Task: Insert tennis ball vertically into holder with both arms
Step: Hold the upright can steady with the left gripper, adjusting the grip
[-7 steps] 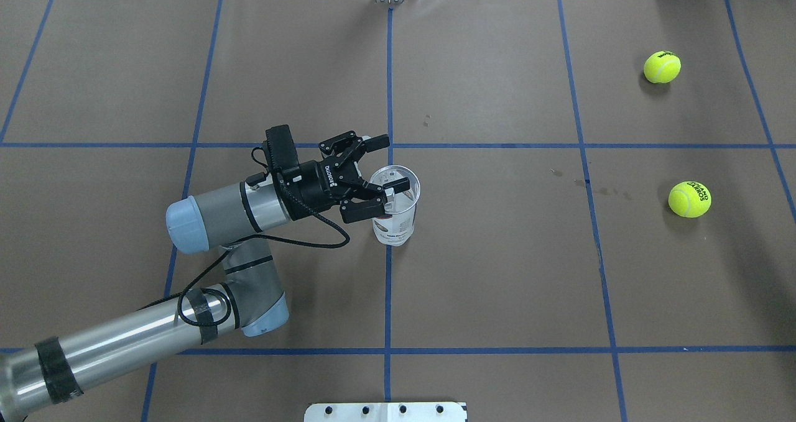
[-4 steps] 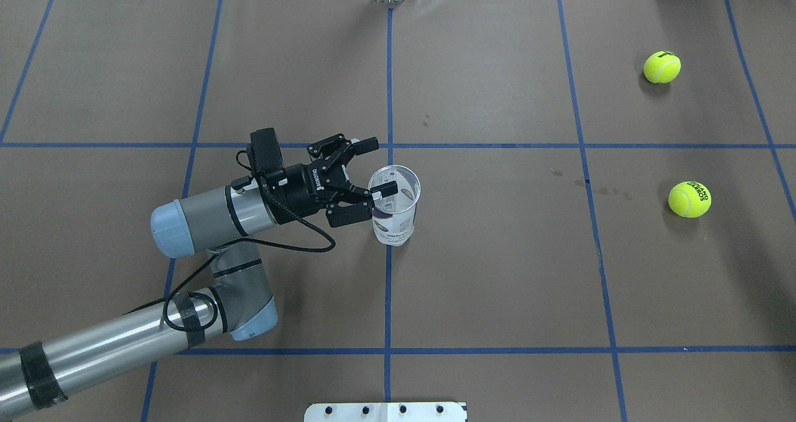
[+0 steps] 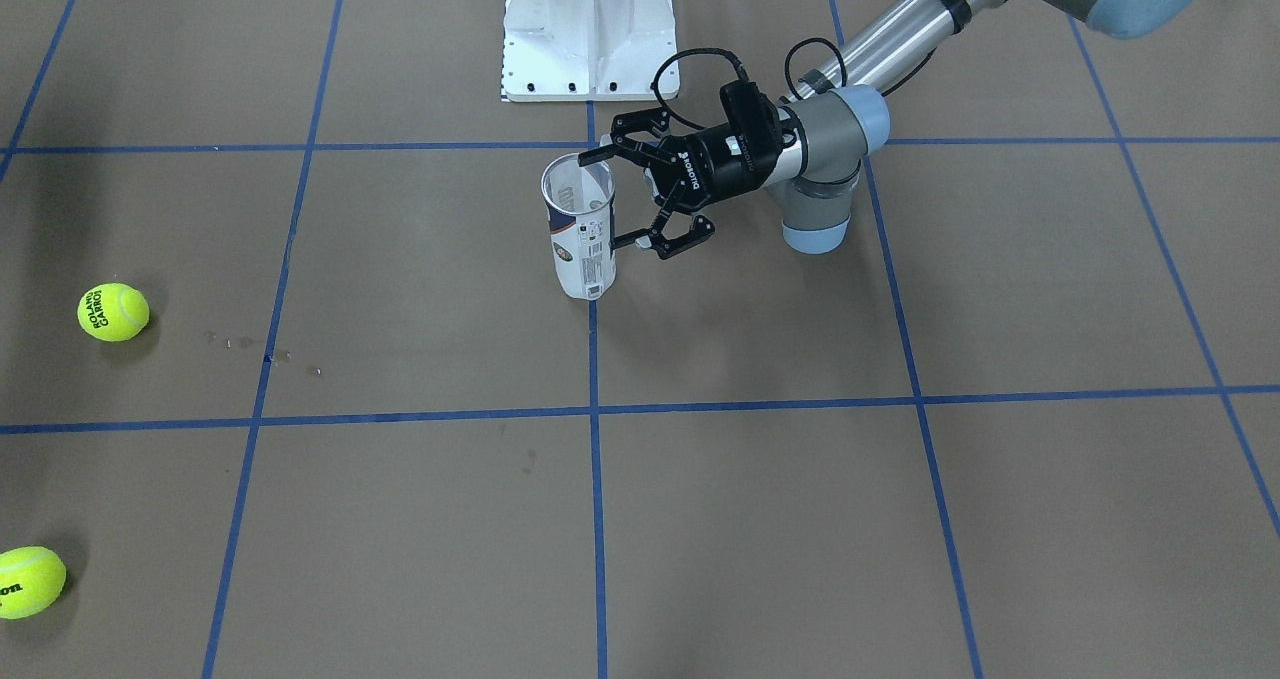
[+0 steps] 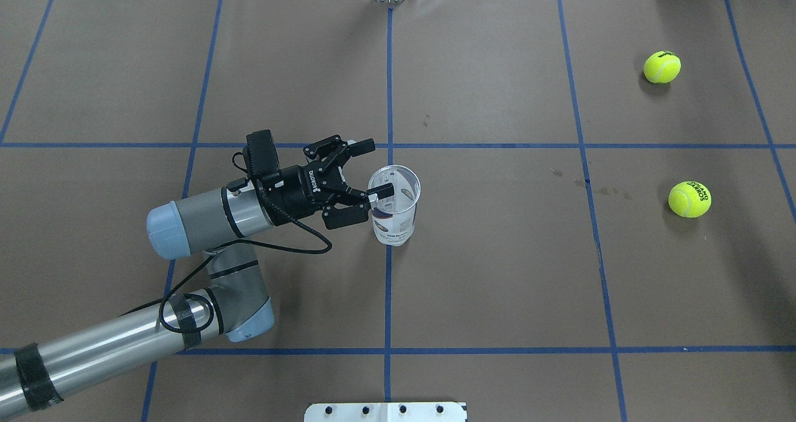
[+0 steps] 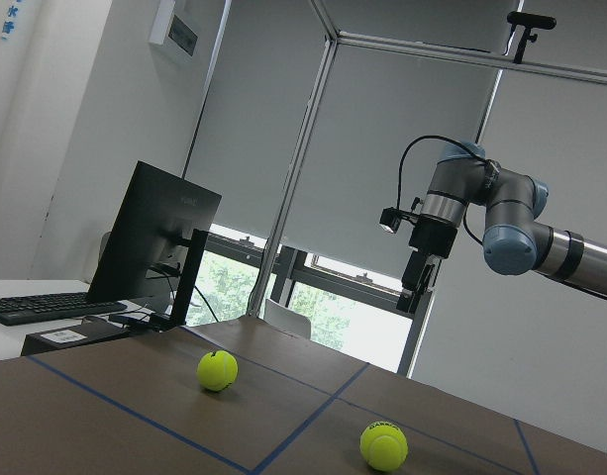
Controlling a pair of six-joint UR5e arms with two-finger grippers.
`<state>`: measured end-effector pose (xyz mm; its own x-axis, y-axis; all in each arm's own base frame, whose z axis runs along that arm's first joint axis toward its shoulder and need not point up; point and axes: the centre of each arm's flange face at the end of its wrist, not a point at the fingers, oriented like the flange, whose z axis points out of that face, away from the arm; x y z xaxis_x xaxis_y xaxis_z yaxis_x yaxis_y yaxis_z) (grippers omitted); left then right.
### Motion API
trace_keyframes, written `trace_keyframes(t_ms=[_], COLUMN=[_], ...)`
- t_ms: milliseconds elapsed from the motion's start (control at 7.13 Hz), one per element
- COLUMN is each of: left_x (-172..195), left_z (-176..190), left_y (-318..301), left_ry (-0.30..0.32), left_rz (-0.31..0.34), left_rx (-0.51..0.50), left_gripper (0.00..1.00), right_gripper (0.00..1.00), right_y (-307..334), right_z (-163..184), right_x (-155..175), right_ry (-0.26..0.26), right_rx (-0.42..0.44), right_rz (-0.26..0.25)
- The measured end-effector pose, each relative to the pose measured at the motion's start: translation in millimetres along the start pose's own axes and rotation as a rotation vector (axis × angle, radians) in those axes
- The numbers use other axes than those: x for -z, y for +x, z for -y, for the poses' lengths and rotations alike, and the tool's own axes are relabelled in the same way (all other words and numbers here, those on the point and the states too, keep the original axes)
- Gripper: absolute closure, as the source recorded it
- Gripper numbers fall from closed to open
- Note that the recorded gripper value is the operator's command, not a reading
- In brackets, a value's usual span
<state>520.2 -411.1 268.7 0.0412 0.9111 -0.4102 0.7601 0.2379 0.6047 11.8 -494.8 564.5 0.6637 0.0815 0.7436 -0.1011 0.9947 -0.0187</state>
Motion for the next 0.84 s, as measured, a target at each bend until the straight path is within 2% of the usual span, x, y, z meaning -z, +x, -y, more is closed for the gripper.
trace_keyframes(t_ms=[281,842], left_x=[-1.0,11.3], left_z=[6.6,0.2], left_y=[4.8,1.8], left_ry=[0.014,-0.003], left_rz=[-0.011,-0.005], left_rx=[0.001,-0.075], left_gripper=[0.00,0.00], right_gripper=[0.00,0.00], right_y=[-0.1,-2.6], right_z=[0.1,0.6], right_x=[-0.1,1.3], right_ry=[-0.001,0.002], right_rx=[0.000,0.009], right_rz=[0.002,0.006])
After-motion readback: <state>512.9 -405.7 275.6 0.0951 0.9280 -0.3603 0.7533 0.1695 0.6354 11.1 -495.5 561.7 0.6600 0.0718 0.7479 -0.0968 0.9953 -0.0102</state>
